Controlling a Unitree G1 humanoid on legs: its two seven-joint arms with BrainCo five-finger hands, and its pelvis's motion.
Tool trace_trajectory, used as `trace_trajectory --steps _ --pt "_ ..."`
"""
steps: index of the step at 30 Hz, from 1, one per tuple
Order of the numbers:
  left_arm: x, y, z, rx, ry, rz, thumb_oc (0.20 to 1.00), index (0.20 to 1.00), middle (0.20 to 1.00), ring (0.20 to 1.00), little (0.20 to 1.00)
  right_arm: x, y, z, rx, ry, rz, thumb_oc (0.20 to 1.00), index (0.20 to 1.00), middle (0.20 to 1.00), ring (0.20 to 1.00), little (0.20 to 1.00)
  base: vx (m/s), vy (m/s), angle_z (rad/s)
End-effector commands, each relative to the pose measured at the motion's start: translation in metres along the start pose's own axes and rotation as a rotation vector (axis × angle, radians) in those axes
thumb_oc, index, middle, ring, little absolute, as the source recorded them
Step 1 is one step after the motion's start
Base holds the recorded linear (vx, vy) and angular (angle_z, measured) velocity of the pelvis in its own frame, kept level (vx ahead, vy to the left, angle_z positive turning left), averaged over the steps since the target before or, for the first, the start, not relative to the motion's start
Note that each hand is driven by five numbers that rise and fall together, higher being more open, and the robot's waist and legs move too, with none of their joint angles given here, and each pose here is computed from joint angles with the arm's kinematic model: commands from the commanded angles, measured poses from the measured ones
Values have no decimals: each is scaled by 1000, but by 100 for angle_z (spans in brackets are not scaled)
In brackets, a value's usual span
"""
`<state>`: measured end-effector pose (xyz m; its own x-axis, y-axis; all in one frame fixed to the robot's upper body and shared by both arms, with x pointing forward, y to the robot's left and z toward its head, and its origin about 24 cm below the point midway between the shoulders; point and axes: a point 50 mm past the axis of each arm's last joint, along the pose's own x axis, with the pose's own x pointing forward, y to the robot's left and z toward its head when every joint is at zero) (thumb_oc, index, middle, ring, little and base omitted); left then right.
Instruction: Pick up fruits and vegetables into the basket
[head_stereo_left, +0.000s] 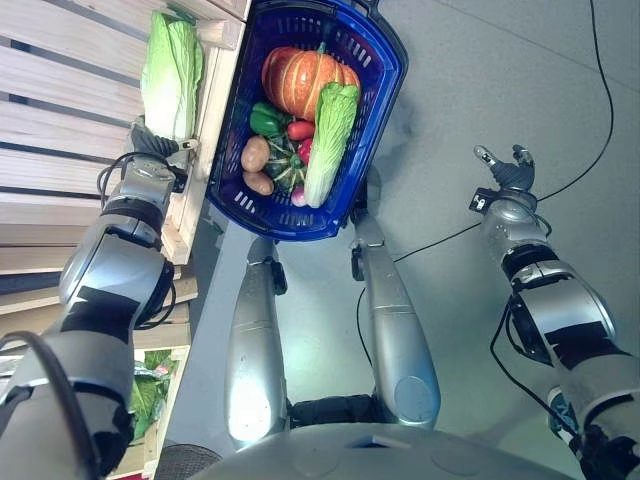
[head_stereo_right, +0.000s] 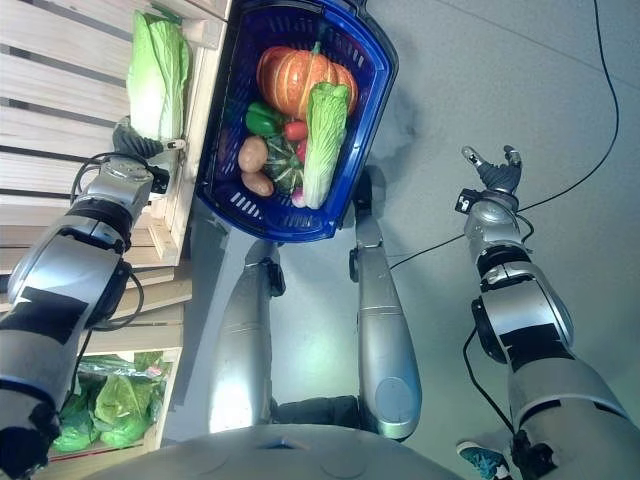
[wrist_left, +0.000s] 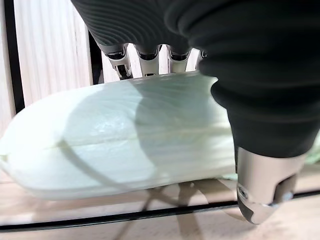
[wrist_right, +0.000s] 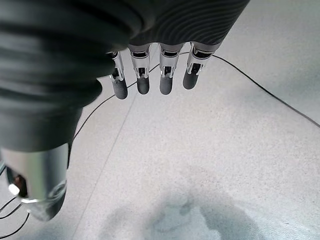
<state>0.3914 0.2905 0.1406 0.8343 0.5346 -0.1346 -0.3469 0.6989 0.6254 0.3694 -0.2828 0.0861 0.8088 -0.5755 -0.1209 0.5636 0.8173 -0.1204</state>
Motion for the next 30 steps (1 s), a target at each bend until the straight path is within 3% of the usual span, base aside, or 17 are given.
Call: trace_trajectory --steps 1,11,12,13,14,30 --pt "-3 -13 -25 84 91 -27 1000 1000 1000 1000 1000 -4 -3 -17 -6 34 -32 1000 1000 1000 1000 1000 0 0 0" --pt "-4 -17 -22 125 85 -48 1000 1000 1000 1000 1000 -5 0 -17 -2 35 -29 1000 1000 1000 1000 1000 0 0 0" --pt "-5 -18 -22 127 82 -58 953 953 953 953 953 -5 0 -17 -2 35 -30 1000 1000 1000 1000 1000 0 0 0" --pt "-5 -18 -21 125 77 -61 357 357 357 357 357 -5 0 -16 -1 35 -31 1000 1000 1000 1000 1000 0 0 0" --pt "-5 -19 -20 120 67 -70 200 200 200 200 200 -5 0 -16 -1 34 -31 1000 1000 1000 1000 1000 0 0 0" --pt "-4 -20 -17 50 22 -78 200 200 200 200 200 -5 0 -18 3 34 -24 1000 1000 1000 1000 1000 0 0 0"
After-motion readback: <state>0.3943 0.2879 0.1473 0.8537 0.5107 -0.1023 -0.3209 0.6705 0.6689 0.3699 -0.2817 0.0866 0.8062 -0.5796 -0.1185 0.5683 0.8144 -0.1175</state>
